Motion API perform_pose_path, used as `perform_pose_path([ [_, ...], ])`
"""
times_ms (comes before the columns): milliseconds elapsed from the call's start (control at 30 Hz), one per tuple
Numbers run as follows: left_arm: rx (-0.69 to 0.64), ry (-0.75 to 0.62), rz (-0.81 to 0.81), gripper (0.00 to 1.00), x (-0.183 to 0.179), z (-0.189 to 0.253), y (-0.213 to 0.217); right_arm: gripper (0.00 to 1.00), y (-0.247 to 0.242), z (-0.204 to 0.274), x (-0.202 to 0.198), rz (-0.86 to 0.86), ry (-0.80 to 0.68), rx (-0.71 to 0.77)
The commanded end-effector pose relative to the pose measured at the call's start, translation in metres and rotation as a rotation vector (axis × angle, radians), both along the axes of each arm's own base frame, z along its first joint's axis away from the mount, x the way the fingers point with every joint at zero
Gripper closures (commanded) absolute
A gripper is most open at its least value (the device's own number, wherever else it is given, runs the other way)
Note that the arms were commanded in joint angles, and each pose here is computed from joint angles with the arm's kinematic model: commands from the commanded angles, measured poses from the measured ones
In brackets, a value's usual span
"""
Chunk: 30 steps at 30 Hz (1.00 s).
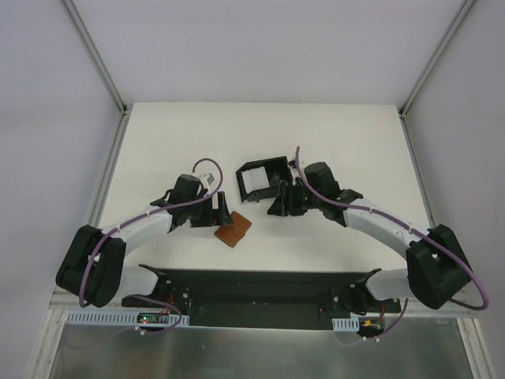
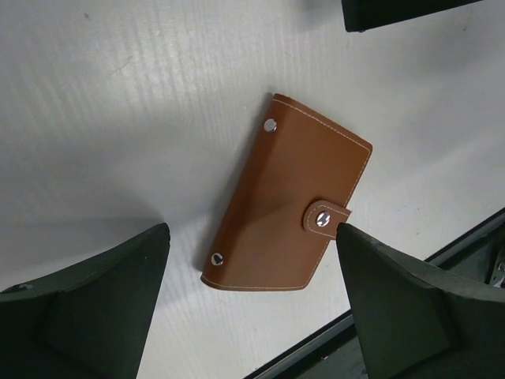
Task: Put the credit cards into the card holder
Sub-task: Open the card holder at the center of the board.
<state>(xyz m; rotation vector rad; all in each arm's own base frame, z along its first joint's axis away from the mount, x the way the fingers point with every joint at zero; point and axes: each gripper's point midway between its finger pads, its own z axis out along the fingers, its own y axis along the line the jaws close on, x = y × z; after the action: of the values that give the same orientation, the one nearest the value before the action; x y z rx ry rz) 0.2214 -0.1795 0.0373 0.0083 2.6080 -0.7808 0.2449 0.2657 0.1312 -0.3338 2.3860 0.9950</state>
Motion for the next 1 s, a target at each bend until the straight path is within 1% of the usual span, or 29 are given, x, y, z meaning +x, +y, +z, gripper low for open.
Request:
perform_pose_path([
  [0, -0.012, 0.034, -0.073, 0.14, -0.002, -0.007, -0.01, 0.53, 0.039, -0.01, -0.022, 0.015, 0.12, 0.152],
  [67, -0.01, 0.066, -0.072, 0.17, -0.002, -0.014, -0.011, 0.55, 0.044, -0.026, -0.022, -0.014, 0.169, 0.141],
  [133, -0.047, 0.107, -0.09, 0.18, -0.011, -0.02, -0.016, 0.56, 0.053, -0.035, -0.023, -0.027, 0.21, 0.161],
  [167, -0.075, 0.095, -0.098, 0.19, -0.009, -0.019, -0.021, 0.57, 0.059, -0.039, -0.026, -0.023, 0.225, 0.172],
  [300, -0.127, 0.16, -0.089, 0.22, -0.02, -0.034, -0.023, 0.58, 0.072, -0.06, -0.037, -0.023, 0.303, 0.167],
  [500, -0.215, 0.179, -0.063, 0.28, -0.03, -0.037, -0.021, 0.58, 0.085, -0.086, -0.054, -0.026, 0.393, 0.162],
  [700, -0.303, 0.201, -0.065, 0.43, -0.037, -0.031, -0.026, 0.59, 0.089, -0.105, -0.064, -0.062, 0.48, 0.165],
  [800, -0.332, 0.198, -0.065, 0.48, -0.04, -0.027, -0.028, 0.59, 0.088, -0.11, -0.064, -0.071, 0.486, 0.158],
  [967, -0.361, 0.182, -0.068, 0.6, -0.038, -0.02, -0.032, 0.6, 0.084, -0.113, -0.065, -0.081, 0.48, 0.147],
])
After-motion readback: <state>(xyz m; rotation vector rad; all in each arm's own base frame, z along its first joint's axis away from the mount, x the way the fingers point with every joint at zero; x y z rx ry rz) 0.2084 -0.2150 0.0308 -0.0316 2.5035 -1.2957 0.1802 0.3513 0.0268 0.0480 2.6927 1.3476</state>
